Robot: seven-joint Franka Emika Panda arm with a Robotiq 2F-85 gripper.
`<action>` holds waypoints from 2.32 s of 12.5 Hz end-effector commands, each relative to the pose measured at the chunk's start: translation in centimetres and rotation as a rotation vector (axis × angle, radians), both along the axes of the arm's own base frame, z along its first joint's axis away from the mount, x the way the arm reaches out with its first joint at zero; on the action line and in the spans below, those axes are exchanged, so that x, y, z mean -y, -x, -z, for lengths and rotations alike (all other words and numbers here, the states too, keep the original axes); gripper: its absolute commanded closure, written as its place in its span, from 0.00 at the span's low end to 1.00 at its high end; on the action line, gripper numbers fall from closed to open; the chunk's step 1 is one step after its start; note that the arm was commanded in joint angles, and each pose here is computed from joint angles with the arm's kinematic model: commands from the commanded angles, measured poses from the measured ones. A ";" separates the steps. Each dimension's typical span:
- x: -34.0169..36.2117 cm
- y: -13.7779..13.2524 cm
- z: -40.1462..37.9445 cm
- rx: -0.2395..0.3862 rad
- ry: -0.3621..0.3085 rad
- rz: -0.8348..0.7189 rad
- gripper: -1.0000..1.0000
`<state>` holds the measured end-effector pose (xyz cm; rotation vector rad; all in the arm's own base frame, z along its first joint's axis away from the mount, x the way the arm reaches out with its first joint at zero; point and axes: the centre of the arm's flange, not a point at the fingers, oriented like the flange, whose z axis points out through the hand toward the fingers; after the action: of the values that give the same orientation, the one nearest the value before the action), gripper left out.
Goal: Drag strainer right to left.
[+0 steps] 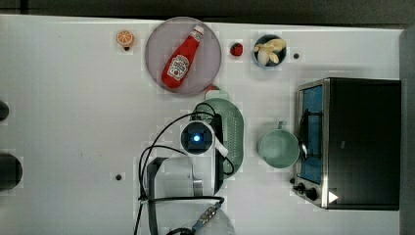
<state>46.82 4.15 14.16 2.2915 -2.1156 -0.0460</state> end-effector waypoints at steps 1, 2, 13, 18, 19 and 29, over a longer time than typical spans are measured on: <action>-2.8 -0.8 -1.9 0.043 -0.011 0.033 0.00; -3.6 -0.7 -1.9 0.042 -0.016 0.034 0.00; -15.6 0.5 -1.5 0.026 -0.070 0.085 0.00; -19.8 0.0 -1.4 0.004 -0.071 0.067 0.00; -20.6 -0.1 -1.4 0.002 -0.072 0.071 0.00; -30.4 -1.0 -0.9 -0.006 -0.093 0.152 0.00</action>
<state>47.86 30.37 13.48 2.1763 -2.2336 -0.1422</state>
